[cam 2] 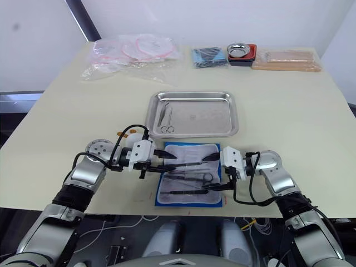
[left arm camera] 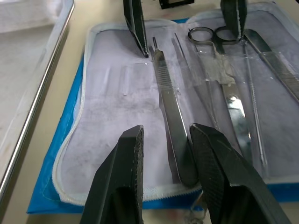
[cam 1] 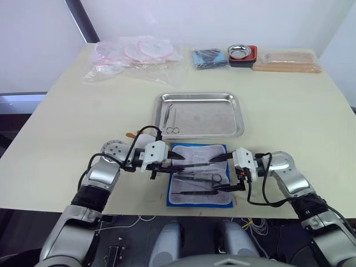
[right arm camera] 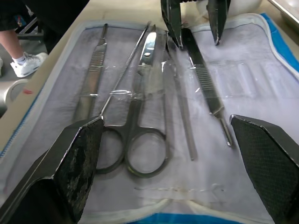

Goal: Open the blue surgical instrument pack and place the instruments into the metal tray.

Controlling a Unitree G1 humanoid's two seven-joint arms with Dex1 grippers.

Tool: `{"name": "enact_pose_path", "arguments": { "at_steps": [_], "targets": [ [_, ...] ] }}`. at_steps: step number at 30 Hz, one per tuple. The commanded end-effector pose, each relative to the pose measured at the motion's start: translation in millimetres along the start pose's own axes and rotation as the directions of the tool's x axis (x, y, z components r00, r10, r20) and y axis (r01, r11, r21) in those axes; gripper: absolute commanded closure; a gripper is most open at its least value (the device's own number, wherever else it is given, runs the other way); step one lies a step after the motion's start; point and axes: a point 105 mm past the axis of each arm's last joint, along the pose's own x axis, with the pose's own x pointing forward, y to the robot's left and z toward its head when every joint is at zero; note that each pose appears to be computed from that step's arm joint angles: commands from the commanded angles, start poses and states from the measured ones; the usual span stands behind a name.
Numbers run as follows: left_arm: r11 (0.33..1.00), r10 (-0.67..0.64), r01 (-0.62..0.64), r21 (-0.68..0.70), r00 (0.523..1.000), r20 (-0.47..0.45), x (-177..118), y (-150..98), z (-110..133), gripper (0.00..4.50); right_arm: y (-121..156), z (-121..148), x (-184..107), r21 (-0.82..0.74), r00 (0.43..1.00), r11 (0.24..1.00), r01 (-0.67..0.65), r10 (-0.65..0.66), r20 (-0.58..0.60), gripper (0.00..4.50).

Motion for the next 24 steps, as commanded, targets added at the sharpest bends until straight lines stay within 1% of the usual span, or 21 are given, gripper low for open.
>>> {"name": "enact_pose_path", "arguments": {
  "at_steps": [1, 3, 4, 6, 7, 13, 18, 20, 22, 24],
  "targets": [
    [1.0, -0.021, 0.021, 0.005, 1.0, -0.005, 2.9, -1.7, -1.1, 2.81, 18.1, -31.1, -1.4, 0.107, 0.995, 0.994, -0.029, 0.039, -0.096, 0.0],
    [1.0, -0.028, 0.027, -0.002, 1.0, -0.003, 2.8, -2.3, -1.6, 2.81, 18.6, -31.8, -3.0, 0.108, 0.995, 0.994, -0.022, 0.033, -0.098, 0.0],
    [1.0, -0.029, 0.029, -0.005, 1.0, -0.002, 2.5, -2.4, -1.7, 3.36, 18.6, -32.0, -3.3, 0.109, 0.995, 0.994, -0.02, 0.03, -0.099, 0.0],
    [0.999, -0.031, 0.031, -0.011, 1.0, -0.002, 2.1, -2.3, -2.1, 3.98, 18.7, -32.8, -3.5, 0.11, 0.995, 0.994, -0.015, 0.026, -0.1, 0.0],
    [0.999, -0.033, 0.033, -0.016, 0.999, -0.003, 1.7, -2.4, -2.4, 4.48, 18.5, -33.2, -3.3, 0.11, 0.995, 0.994, -0.013, 0.024, -0.1, 0.0],
    [0.999, -0.04, 0.04, -0.027, 0.999, -0.008, 0.4, -2.6, -1.4, 4.48, 18.0, -33.6, -2.1, 0.112, 0.995, 0.994, -0.009, 0.02, -0.099, 0.0],
    [1.0, -0.018, 0.018, -0.012, 1.0, -0.019, -2.7, 7.5, 10.8, 4.48, 18.2, -36.8, -2.9, 0.117, 0.993, 0.993, -0.008, 0.021, -0.112, 0.0],
    [1.0, -0.011, 0.01, -0.004, 0.999, -0.048, -5.0, 12.1, 15.0, 4.48, 17.9, -37.8, -3.2, 0.121, 0.993, 0.993, -0.006, 0.02, -0.117, 0.0],
    [1.0, -0.027, 0.029, 0.012, 0.996, -0.085, -6.8, 12.2, 16.9, 4.48, 17.9, -38.7, -3.1, 0.122, 0.993, 0.992, -0.006, 0.02, -0.12, 0.0],
    [0.999, -0.036, 0.033, -0.029, 0.995, -0.095, -6.9, 13.2, 22.5, 4.48, 18.3, -39.5, -2.3, 0.123, 0.992, 0.992, -0.007, 0.022, -0.121, 0.0]
  ]
}}
